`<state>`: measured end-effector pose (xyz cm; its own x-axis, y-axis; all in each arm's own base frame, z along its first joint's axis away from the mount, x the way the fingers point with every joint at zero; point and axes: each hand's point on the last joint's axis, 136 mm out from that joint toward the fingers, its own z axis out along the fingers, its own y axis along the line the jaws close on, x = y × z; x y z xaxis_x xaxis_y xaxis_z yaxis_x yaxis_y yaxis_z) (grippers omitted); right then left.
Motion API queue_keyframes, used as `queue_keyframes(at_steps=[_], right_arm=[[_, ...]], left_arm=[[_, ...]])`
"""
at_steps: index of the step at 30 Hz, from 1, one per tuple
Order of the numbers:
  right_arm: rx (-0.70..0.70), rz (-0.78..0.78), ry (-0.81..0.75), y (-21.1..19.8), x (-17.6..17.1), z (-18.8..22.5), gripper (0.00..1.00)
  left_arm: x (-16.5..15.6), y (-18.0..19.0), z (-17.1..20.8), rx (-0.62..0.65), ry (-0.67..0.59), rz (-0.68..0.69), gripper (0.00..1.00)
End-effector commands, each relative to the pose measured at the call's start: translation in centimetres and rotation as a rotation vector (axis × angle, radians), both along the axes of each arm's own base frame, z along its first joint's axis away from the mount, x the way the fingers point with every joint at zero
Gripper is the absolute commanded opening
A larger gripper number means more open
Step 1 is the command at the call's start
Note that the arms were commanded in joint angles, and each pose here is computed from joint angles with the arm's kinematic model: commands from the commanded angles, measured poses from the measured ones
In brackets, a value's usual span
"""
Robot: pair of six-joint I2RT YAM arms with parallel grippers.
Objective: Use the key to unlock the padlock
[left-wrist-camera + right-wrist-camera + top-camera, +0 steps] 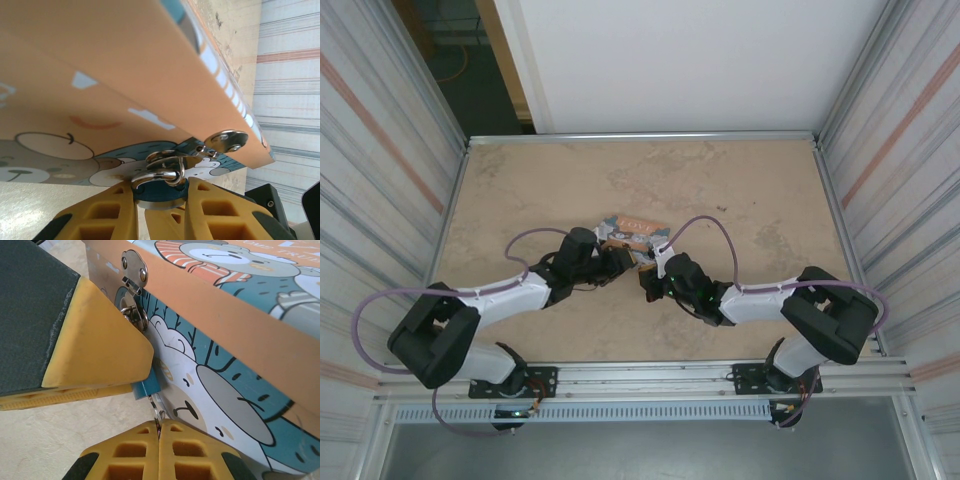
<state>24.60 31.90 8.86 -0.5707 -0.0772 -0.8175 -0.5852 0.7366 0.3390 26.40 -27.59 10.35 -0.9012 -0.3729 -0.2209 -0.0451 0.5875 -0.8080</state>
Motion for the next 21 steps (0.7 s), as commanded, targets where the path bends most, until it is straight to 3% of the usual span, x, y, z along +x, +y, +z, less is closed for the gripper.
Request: queue_keyframes(at_steps=[1,12,21], right_arm=[[0.157,0.031,-0.099,2.5,1.5,5.3,0.0],[0.074,-0.029,0.101,0.4,1.0,-1.1,0.0],[0.022,-0.08,0.238,-1.2,1.7,-3.6,0.0]], left_arm=[[-1.6,-2.0,0.5,-0.06,0.013,-0.119,0.03],[-1.0,-2.6,-2.0,-0.068,0.056,-0.12,0.04],[-0.5,-2.9,-3.5,-0.067,0.076,-0.106,0.24]])
